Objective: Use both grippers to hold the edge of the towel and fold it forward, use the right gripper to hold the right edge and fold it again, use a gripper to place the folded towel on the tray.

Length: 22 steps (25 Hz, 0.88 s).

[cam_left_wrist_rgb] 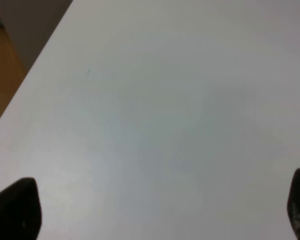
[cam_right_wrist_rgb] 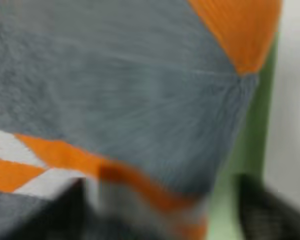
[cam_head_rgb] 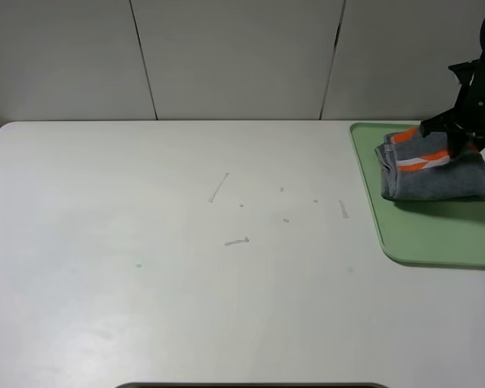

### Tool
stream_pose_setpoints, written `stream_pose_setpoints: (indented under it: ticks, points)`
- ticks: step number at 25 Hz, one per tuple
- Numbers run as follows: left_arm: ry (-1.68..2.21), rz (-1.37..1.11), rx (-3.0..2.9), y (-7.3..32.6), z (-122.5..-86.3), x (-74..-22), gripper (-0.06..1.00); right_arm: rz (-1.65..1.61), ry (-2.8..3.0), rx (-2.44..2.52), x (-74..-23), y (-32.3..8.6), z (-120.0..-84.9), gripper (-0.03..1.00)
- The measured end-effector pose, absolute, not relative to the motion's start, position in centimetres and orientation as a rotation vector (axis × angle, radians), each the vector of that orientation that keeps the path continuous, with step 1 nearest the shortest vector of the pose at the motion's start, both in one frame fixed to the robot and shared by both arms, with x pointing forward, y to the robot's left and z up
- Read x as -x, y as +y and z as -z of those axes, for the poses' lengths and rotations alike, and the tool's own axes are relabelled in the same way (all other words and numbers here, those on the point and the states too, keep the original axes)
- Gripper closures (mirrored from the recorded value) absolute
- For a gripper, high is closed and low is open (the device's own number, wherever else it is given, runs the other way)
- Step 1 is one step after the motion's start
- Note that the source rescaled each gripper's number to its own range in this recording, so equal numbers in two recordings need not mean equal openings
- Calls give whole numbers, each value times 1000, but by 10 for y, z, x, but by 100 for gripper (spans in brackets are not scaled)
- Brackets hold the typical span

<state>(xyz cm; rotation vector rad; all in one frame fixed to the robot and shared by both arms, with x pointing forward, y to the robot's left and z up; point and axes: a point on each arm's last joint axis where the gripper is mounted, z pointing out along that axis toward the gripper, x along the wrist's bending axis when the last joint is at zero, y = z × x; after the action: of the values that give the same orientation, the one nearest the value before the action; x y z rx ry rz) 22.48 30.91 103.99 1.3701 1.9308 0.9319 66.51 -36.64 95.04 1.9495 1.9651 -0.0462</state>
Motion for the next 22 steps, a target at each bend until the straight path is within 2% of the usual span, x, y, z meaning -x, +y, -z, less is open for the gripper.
stream_pose_setpoints:
  ticks: [1, 2, 5, 12, 22]
  points:
    - [1931, -932, -1370, 309, -1040, -225, -6, 54, 1952, -1951, -665, -367, -951, 14]
    - [1931, -932, -1370, 309, -1040, -225, -6, 56, 1934, -1956, -665, -368, -951, 7]
    - [1931, -932, -1370, 309, -1040, -225, -6, 60, 1902, -1967, -666, -369, -951, -1]
    - [1931, -932, -1370, 309, -1040, -225, -6, 66, 1891, -1998, -665, -369, -954, -3]
    - [1931, -932, -1370, 309, -1040, -225, -6, 58, 1959, -2224, -662, -356, -986, -3]
